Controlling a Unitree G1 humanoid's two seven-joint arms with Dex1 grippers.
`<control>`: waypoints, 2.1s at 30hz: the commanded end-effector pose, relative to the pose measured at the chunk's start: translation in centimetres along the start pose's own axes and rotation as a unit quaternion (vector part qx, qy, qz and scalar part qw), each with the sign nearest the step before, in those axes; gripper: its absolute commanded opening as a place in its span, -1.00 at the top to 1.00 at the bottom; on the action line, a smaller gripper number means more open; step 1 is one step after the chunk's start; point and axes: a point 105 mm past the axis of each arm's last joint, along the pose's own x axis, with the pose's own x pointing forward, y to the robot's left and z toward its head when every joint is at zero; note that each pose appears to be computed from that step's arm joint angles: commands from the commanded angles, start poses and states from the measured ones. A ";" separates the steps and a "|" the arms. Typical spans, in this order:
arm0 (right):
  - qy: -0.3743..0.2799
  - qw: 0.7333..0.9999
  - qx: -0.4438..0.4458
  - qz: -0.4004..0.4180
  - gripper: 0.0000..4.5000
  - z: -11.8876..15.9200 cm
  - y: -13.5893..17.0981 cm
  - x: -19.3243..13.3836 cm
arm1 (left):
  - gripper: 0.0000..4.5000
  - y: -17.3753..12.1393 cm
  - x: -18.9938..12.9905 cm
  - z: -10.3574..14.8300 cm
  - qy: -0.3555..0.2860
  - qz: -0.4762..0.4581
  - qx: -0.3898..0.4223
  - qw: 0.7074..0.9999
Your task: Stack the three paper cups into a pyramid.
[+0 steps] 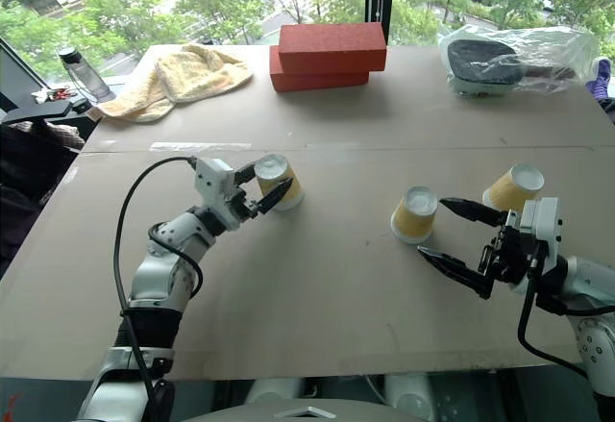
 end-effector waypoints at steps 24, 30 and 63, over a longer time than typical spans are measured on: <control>0.002 0.998 -0.031 -0.052 -1.00 0.6 0.1 -2.0 | 0.02 -12.2 7.1 1.2 -0.030 -0.282 0.016 0.959; 0.005 0.998 -0.032 -0.062 -1.00 0.3 0.1 -2.5 | 0.02 -12.8 6.7 0.4 -0.009 -0.306 0.012 0.952; 0.031 0.918 -0.064 -0.390 -1.00 -3.2 -7.9 -9.1 | -0.98 -4.6 -0.9 13.1 0.086 -0.278 0.126 0.949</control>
